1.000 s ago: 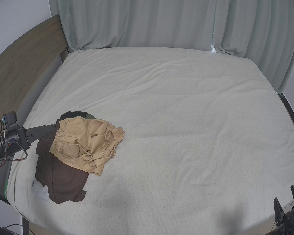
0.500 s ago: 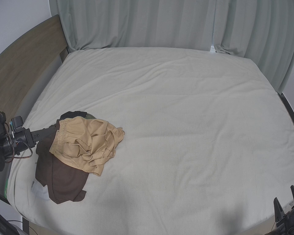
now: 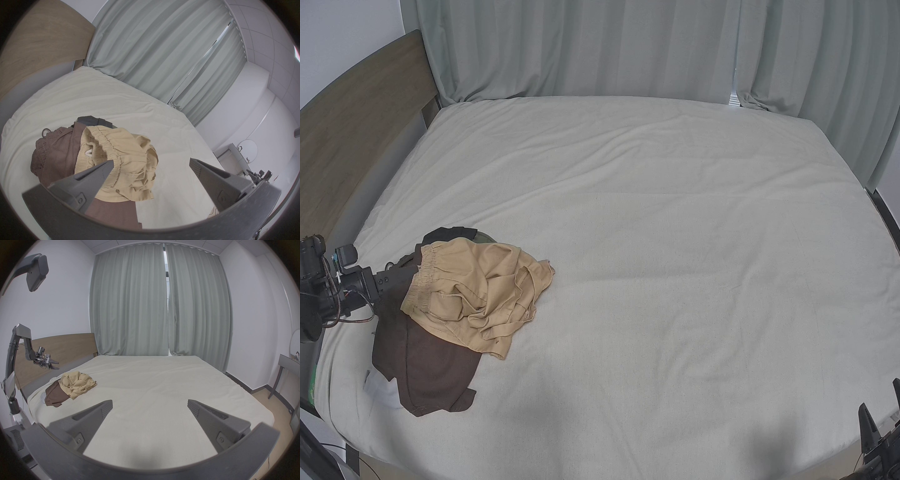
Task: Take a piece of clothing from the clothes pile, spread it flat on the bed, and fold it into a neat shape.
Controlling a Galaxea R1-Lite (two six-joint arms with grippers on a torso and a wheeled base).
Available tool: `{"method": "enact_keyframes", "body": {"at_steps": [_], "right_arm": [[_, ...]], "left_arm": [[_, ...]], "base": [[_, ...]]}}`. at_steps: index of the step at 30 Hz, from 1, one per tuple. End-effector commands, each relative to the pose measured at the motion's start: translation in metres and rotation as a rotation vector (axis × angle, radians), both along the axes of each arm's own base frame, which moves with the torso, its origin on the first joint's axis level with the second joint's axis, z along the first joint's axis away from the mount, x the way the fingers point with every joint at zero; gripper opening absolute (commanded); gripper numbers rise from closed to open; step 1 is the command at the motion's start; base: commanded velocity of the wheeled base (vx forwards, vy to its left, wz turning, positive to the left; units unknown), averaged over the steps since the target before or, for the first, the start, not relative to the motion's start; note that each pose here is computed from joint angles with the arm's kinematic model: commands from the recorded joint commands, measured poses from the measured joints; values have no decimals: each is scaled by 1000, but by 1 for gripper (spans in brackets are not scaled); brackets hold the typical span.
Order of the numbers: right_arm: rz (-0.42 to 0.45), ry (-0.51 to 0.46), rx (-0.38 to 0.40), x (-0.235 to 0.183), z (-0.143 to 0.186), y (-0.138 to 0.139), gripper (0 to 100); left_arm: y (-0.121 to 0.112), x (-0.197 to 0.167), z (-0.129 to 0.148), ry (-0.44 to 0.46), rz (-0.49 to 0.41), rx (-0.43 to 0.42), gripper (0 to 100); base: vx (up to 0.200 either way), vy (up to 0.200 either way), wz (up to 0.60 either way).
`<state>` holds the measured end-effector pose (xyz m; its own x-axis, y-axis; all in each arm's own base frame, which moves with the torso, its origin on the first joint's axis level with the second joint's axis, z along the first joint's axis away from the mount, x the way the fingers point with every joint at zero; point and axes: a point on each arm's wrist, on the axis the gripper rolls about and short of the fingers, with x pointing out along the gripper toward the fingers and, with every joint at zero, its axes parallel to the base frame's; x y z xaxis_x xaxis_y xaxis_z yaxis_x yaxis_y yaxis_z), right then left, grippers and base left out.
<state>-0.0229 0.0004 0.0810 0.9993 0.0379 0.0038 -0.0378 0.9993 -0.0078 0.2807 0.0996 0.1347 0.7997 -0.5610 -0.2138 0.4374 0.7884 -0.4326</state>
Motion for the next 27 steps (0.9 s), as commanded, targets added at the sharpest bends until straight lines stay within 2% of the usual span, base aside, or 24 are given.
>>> {"method": "enact_keyframes", "body": {"at_steps": [1,7,15,27], "right_arm": [[0,-1,0,0,-5,0,100],[2,-1,0,0,-5,0,100],[0,-1,0,0,-5,0,100],[2,-1,0,0,-5,0,100]], "left_arm": [[7,8,-14,33,12,-13,100],[10,13,-25,56,15,-23,100],[15,29,-39,44,17,-16,100],[16,39,-44,40,10,-13,100]], "base": [[0,0,0],[0,0,0],[0,0,0],[0,0,0]]}}
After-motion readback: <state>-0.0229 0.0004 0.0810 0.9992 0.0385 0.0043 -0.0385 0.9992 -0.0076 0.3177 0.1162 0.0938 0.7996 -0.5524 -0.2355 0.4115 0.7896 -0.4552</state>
